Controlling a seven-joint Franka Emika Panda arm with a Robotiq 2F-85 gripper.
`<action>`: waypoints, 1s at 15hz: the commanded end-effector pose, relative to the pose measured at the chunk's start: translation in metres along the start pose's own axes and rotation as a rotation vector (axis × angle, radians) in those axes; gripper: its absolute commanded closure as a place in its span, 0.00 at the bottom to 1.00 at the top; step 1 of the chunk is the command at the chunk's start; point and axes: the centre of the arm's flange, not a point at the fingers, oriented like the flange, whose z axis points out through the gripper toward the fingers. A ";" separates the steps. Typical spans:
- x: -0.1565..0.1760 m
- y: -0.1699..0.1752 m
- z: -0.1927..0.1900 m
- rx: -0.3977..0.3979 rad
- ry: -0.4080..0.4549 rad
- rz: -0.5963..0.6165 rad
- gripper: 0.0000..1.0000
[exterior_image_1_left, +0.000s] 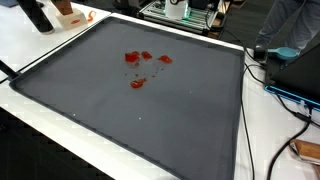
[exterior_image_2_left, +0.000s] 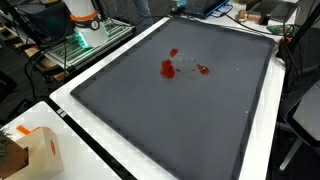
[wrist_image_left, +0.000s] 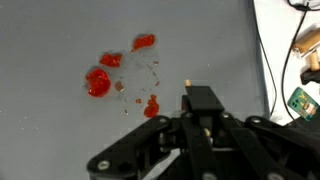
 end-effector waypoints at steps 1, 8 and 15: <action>0.043 0.039 0.011 0.119 0.005 -0.025 0.97; 0.071 0.113 0.063 0.269 -0.056 -0.045 0.97; 0.077 0.169 0.127 0.406 -0.020 -0.063 0.97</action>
